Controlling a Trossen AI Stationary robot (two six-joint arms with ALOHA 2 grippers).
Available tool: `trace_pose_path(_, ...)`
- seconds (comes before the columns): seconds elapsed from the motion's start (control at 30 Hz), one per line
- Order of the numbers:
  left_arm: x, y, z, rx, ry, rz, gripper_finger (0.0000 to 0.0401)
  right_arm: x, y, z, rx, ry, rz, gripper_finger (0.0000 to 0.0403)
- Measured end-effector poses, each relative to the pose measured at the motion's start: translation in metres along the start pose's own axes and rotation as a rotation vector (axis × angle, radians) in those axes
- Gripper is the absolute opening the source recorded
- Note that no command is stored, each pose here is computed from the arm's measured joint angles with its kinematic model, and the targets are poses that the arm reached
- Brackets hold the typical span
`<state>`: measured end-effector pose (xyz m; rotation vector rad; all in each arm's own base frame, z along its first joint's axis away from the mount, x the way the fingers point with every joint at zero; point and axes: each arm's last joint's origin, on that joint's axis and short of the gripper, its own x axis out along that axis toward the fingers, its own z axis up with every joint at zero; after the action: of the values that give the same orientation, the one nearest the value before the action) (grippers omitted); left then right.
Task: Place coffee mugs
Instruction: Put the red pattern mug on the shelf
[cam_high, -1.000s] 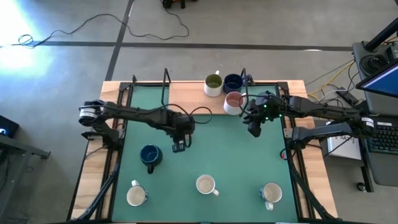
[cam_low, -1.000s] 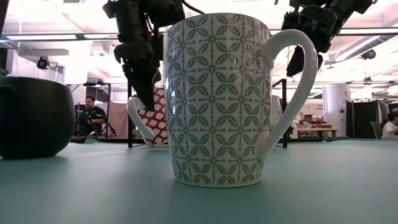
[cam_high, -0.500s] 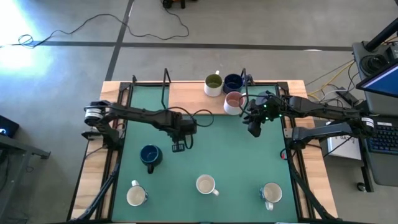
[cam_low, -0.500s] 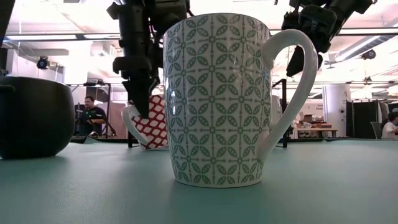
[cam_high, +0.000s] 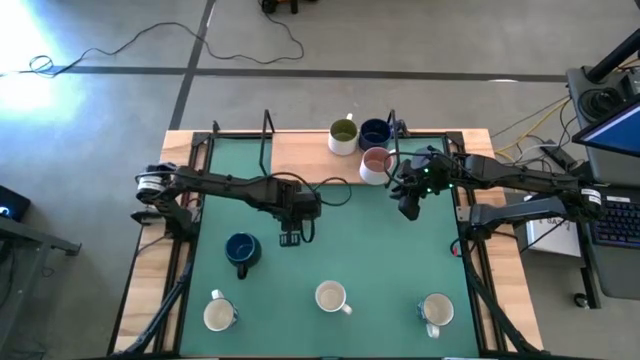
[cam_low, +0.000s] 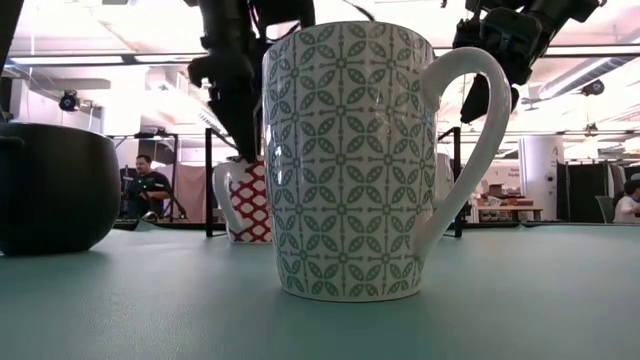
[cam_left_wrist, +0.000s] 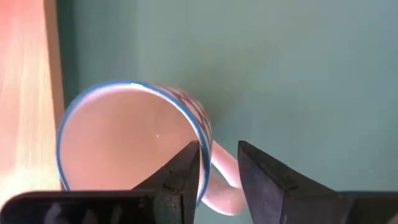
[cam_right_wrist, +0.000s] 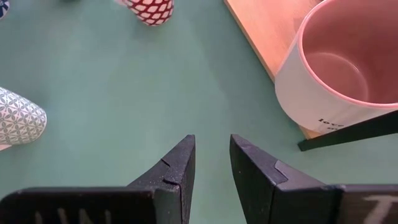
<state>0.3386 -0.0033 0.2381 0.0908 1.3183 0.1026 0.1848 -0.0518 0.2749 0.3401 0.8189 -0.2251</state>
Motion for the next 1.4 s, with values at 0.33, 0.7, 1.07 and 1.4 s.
trace_pose_path(0.33,-0.001,-0.001,0.01,-0.33,-0.071,-0.051,0.0094,0.0,0.0,0.0,0.0,0.0,0.0,0.0089)
trace_pose_path(0.7,0.022,0.003,0.011,-0.499,-0.046,0.017,0.009,0.0,0.0,0.0,0.0,0.0,0.0,0.0089)
trace_pose_path(1.07,0.042,-0.003,0.012,-0.332,0.025,-0.06,0.0014,0.0,0.0,0.0,0.0,0.0,0.0,0.0089)
trace_pose_path(1.4,0.029,-0.005,0.014,0.208,0.044,-0.132,0.001,0.0,0.0,0.0,0.0,0.0,0.0,0.0089)
